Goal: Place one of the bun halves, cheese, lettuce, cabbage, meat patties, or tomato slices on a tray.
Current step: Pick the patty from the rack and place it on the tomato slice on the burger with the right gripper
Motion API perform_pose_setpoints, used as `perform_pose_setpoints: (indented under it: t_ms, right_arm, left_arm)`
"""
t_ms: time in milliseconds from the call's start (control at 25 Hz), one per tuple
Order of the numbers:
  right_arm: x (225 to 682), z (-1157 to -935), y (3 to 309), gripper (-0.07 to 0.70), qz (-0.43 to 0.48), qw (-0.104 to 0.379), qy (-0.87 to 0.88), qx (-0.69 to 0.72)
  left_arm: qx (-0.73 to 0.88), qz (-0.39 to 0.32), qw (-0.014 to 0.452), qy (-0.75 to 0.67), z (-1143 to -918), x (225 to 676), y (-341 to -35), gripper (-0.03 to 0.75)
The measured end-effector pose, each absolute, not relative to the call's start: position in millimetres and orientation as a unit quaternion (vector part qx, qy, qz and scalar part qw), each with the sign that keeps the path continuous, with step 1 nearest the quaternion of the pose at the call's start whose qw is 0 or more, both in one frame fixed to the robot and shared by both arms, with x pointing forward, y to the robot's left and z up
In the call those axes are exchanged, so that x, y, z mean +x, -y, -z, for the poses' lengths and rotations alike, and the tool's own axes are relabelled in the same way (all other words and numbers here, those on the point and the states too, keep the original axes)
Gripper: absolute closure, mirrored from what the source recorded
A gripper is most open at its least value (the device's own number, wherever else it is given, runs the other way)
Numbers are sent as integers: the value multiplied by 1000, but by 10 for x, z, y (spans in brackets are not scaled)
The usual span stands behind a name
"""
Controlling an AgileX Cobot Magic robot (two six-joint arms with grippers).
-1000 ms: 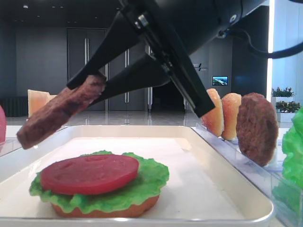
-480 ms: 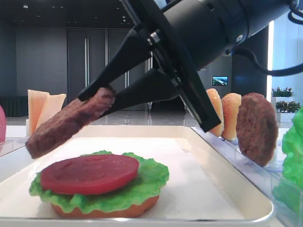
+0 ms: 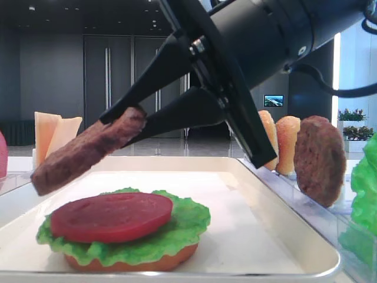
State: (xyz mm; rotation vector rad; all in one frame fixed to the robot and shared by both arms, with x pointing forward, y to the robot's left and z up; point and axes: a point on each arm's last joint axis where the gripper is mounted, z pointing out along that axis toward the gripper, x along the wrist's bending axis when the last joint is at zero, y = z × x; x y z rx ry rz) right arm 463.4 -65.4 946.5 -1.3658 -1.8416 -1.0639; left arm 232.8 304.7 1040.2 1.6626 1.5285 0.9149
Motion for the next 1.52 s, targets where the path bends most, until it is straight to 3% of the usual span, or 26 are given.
perform_pose_setpoints:
  t_ms: [200, 640, 1080, 1240, 1520]
  right_arm:
    - [4635, -9350, 650, 488, 386, 321, 691, -519]
    - [4653, -9311, 657, 468, 381, 310, 694, -526]
    - [4658, -9294, 706, 250, 365, 293, 710, -527]
    - [4661, -9377, 804, 206, 351, 264, 730, -524]
    - [4643, -9729, 984, 197, 368, 209, 746, -514]
  left_arm:
    - [640, -352, 345, -589, -10402, 2328, -3047, 716]
    - [640, -352, 345, -589, -10402, 2328, -3047, 716]
    - [640, -352, 345, -589, -10402, 2328, -3047, 716]
    - [640, -352, 345, -589, -10402, 2328, -3047, 716]
    - [640, -352, 345, -589, -10402, 2328, -3047, 716]
